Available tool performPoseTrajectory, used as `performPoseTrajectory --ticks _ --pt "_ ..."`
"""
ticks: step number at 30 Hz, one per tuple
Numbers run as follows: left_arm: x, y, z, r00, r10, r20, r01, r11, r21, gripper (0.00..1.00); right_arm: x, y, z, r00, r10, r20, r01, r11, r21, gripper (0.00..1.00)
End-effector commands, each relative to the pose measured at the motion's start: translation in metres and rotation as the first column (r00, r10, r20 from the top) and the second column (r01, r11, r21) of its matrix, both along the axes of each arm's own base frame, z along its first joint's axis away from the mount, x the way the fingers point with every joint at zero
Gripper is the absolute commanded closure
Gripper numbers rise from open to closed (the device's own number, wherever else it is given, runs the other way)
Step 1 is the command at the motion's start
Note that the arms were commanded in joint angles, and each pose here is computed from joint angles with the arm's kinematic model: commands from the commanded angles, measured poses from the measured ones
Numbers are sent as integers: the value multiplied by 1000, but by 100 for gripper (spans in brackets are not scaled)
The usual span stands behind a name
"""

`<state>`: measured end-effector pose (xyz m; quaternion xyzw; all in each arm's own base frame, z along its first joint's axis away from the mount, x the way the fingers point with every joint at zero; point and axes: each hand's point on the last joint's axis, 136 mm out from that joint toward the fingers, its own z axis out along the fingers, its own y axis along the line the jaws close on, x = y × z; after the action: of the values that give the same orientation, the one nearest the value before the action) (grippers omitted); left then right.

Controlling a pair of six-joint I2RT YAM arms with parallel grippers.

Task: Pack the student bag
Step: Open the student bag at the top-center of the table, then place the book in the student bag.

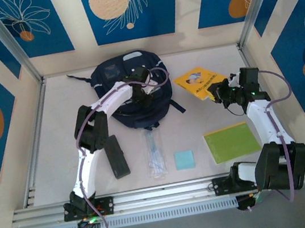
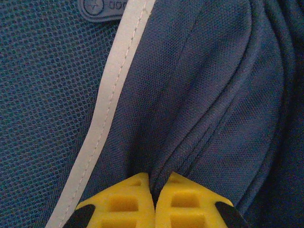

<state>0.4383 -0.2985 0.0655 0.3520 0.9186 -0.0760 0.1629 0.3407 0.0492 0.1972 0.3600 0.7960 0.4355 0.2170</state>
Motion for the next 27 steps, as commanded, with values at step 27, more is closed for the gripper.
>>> performPoseTrajectory --ticks 27 --pt "36 -48 244 956 133 -261 -290 553 -781 100 46 142 9 935 277 224 -270 961 -60 100"
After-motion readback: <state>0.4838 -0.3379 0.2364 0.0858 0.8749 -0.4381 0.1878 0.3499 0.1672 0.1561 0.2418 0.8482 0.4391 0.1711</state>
